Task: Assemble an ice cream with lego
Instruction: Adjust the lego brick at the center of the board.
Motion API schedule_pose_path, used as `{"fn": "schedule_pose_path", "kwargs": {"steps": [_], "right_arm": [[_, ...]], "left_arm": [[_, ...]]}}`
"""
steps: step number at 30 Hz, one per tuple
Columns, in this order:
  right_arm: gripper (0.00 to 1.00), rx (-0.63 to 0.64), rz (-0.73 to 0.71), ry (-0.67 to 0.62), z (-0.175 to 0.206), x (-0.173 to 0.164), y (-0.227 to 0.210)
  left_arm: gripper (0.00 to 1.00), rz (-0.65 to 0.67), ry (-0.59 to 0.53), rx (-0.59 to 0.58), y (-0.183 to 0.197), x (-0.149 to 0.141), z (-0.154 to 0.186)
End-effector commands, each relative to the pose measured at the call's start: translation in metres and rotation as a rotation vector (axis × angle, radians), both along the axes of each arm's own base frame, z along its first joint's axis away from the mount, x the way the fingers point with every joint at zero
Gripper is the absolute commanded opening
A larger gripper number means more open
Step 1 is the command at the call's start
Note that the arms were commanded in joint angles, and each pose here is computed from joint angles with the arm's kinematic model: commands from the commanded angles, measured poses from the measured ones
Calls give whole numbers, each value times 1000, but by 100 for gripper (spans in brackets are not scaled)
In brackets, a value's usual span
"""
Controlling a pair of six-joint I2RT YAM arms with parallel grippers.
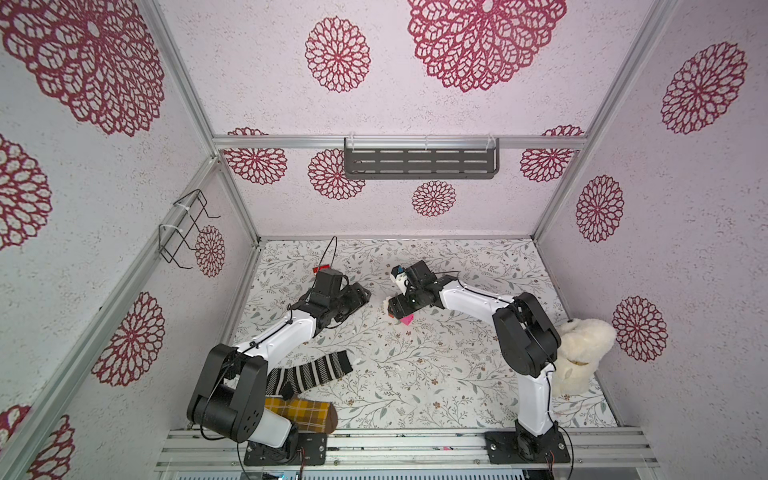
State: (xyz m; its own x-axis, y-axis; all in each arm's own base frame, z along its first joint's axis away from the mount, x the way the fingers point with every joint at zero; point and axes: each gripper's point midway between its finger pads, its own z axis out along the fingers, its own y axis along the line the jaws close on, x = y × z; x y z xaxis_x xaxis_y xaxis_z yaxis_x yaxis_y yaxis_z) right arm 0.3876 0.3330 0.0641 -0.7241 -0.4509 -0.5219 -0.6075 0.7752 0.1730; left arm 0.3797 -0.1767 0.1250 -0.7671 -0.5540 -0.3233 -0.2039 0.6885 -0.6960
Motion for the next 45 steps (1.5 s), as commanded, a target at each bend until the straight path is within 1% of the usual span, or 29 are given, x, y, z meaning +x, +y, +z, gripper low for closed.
{"fn": "schedule_pose_path", "kwargs": {"steps": [1,4,5,7,11,12,14,16,18,19,21,24,26,29,34,39,42,45], "right_arm": [[77,-91,4,-1,-7,4,-1],[68,-110,14,15,-19,5,3],[63,-104,20,10,-19,5,6],[51,-83,47,-7,-17,3,11],[23,-24,114,-59,-9,-5,17],[20,4,127,-83,-4,-8,18],[16,79,155,-134,11,-14,20],[11,191,180,-204,31,-20,22],[2,299,196,-261,49,-28,18],[0,348,206,-304,59,-30,18],[0,424,245,-377,76,-42,15],[0,502,287,-462,94,-57,12],[0,538,326,-494,96,-66,12],[0,572,389,-506,87,-74,18],[0,615,408,-528,67,-74,27],[0,713,391,-658,77,-79,32],[0,772,378,-677,73,-78,40],[3,813,372,-690,66,-74,48]], "left_arm": [[73,12,-49,-67,2,8,13],[73,4,-43,-80,1,9,11],[73,-2,-39,-85,0,9,9],[73,-9,-30,-95,-2,10,5],[71,-48,-18,-126,-8,12,3],[70,-72,-17,-134,-12,13,4],[68,-101,-15,-149,-19,13,4],[67,-123,-21,-170,-26,12,6],[66,-154,-19,-184,-35,10,8],[65,-171,-20,-190,-41,8,10],[64,-206,-22,-193,-50,5,16],[64,-239,-18,-153,-58,0,19],[62,-238,-11,-148,-58,-2,17],[61,-243,-1,-153,-59,-4,14],[59,-236,7,-130,-53,-11,11],[59,-215,19,-102,-44,-18,6],[57,-180,3,-96,-33,-19,9],[57,-158,-1,-79,-24,-22,12]]}}
